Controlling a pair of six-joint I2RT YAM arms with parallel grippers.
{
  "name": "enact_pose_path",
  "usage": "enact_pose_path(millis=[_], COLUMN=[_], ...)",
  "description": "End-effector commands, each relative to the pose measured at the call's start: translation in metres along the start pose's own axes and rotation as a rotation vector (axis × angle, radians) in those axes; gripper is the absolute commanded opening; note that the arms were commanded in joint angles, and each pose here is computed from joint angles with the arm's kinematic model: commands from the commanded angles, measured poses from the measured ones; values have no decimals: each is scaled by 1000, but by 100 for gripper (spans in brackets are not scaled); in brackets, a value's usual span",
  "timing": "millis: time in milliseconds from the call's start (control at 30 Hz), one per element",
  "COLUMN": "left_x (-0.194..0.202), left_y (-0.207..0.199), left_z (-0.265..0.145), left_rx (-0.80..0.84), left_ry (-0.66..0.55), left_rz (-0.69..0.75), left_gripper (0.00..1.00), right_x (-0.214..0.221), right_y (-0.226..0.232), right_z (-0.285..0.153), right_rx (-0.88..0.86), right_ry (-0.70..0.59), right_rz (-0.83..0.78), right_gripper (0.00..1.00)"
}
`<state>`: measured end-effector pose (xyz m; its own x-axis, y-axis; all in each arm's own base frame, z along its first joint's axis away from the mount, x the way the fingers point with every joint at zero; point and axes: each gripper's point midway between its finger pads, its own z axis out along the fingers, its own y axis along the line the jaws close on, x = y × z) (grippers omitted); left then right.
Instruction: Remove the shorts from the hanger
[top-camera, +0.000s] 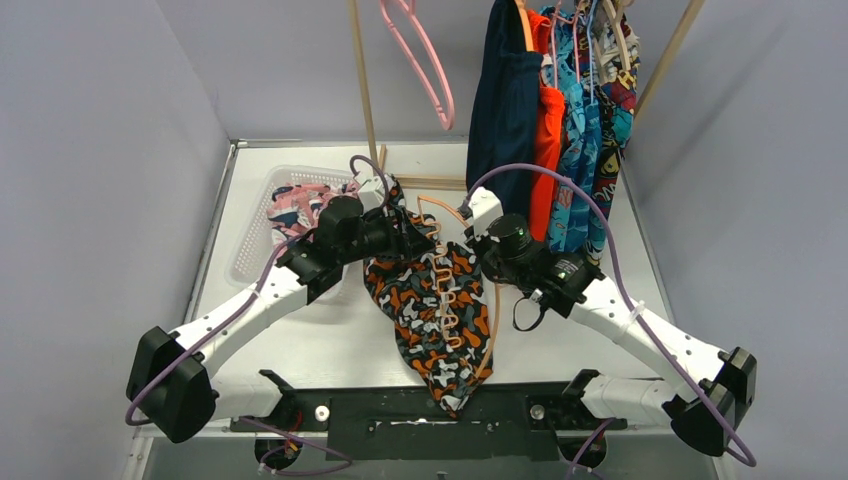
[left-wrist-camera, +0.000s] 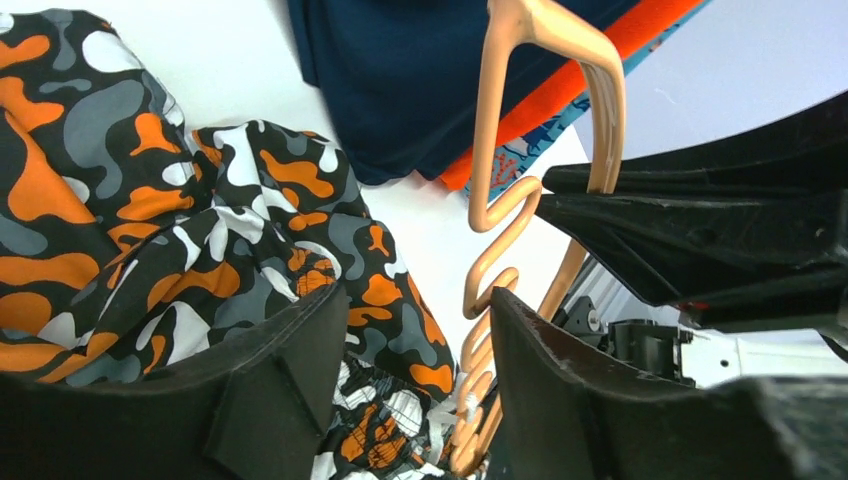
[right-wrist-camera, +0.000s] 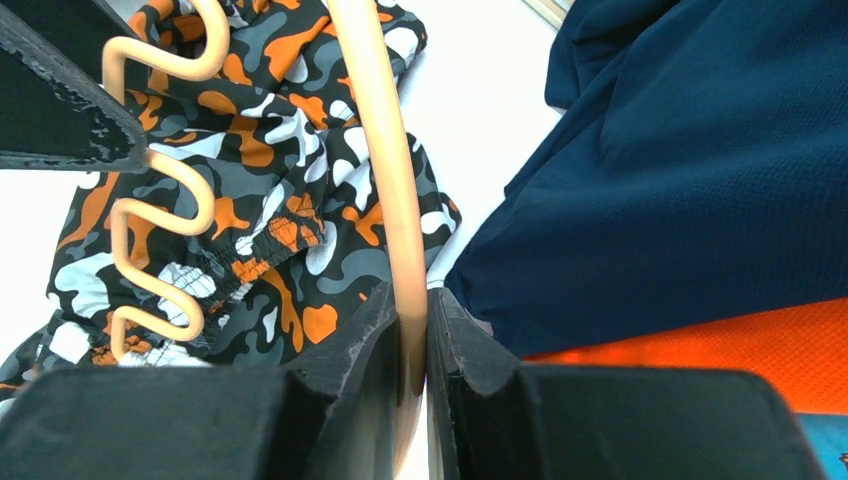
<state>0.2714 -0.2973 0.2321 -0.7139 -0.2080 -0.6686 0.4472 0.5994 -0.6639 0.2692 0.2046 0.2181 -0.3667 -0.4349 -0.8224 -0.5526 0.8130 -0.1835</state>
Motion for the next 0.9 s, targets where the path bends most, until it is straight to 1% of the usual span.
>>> enact_pose_path(millis=[0,67,133,200,233,300,367,400,533,600,667,800,867], left_x=[-30,-30,-29,-30,-29,-27,-24,-23,-24,-25,-26,-37,-45], left_y=[-16,-15,-16,-18,-19,-22,-22,-22,-21,-19,-17,-31,-37], left_z=[7,12,15,16,16,17,18,19,20,21,21,10,2], left_rx=[-20,-35,-33,-16,-5,17,25,29,27,16,3,78,118], left_ry=[-116,-118,-119,-128,-129,-124,-115,-112,-114,-117,-119,-194,-234], left_rz=[1,0,-6,-12,-15,-24,-28,-27,-28,-29,-25,-1,10], left_gripper=[51,49,40,36,32,15,6,0,0,0,0,0,0], right_x=[-36,-35,-35,-35,-35,-35,-37,-39,-55,-62,-68,-73,-68], right_y=[-4,-1,0,3,4,4,3,3,8,12,15,9,-2], right_z=[-8,-8,-8,-9,-9,-9,-11,-12,-23,-30,-36,-51,-61], right_rx=[40,45,57,56,55,60,65,64,35,12,-9,3,43], right_ry=[-88,-80,-75,-74,-74,-75,-82,-89,-138,-166,-186,-215,-226], right_rz=[57,49,46,46,44,48,51,54,72,76,90,166,231], right_gripper=[0,0,0,0,0,0,0,0,2,5,15,44,53])
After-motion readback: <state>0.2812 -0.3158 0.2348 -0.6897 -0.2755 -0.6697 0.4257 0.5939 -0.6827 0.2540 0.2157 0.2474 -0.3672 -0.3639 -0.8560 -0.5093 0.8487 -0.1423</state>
